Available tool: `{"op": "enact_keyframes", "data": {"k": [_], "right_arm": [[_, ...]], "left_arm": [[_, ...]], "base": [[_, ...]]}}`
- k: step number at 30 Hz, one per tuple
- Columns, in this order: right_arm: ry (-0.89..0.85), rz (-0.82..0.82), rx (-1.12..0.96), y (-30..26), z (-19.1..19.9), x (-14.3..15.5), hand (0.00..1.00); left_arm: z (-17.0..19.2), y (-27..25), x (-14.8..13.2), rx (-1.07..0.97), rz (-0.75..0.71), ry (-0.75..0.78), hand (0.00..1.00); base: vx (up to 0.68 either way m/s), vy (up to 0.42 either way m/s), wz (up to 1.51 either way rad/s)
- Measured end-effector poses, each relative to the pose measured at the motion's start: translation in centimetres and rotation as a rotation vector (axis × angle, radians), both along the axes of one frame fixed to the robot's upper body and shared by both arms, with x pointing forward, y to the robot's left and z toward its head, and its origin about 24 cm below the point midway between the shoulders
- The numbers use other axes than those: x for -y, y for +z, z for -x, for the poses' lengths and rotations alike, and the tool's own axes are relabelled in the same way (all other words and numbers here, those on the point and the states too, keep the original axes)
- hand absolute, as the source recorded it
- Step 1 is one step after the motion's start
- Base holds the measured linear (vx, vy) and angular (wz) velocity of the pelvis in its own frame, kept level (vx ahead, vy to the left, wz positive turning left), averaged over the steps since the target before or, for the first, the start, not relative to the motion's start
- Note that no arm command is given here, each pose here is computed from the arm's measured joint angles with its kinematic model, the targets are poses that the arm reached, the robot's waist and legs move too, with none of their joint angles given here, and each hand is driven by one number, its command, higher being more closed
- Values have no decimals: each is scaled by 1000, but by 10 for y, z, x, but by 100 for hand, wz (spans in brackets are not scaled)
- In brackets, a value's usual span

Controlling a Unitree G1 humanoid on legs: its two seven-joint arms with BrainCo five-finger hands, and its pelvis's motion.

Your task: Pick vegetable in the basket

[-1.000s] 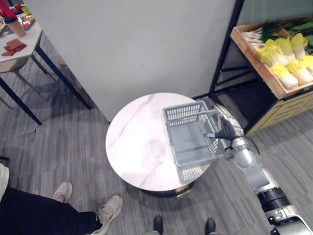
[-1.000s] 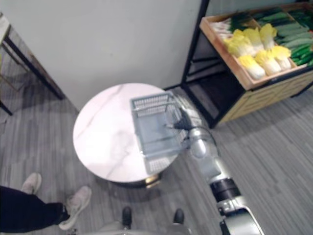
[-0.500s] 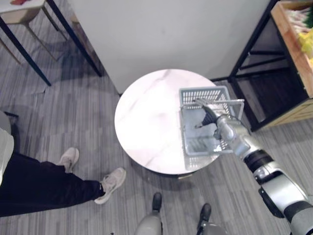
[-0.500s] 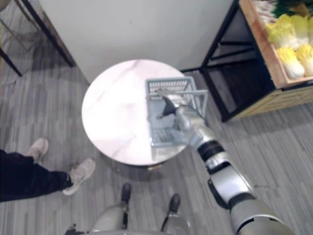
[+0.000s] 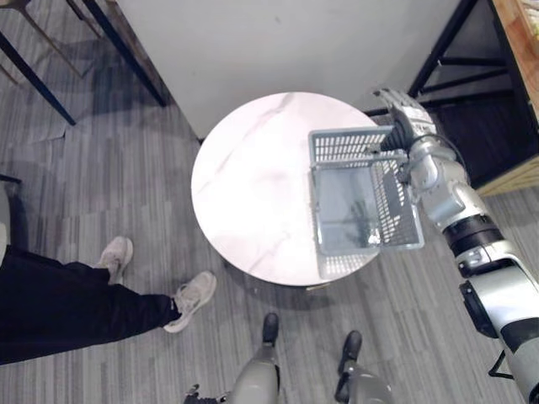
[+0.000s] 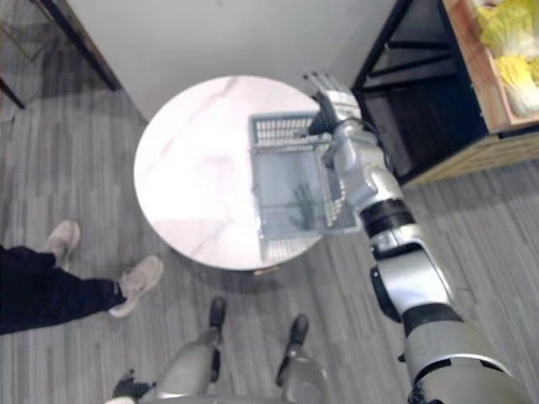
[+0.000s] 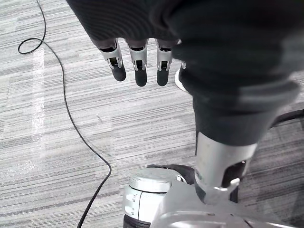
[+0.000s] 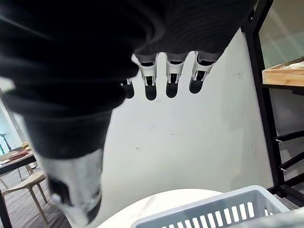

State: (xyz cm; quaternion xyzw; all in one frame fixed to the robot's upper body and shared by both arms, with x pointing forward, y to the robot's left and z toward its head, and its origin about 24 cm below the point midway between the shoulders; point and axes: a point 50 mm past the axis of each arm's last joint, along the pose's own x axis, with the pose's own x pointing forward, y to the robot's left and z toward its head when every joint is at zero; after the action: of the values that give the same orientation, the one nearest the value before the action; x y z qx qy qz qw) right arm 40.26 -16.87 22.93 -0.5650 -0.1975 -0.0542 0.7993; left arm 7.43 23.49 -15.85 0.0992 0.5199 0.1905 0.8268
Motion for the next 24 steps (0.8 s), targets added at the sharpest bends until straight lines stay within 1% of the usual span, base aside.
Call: {"op": "enact_keyframes", "data": {"k": [6,13,24], "right_arm": [[-43,-1,-48,-6,-6,9,0],[-97,-4,-137,-26,-9,22,0],[-138,-4,-111,-4,-15,30,0]], "left_arm": [[-7,1,3,18,7,-16,0],[-9,1,5,21,6,-41,0],[-27,5,7,64,1,-88,0]], "base": [[-5,-1,6],[-2,1,1],[0,0,0]]}}
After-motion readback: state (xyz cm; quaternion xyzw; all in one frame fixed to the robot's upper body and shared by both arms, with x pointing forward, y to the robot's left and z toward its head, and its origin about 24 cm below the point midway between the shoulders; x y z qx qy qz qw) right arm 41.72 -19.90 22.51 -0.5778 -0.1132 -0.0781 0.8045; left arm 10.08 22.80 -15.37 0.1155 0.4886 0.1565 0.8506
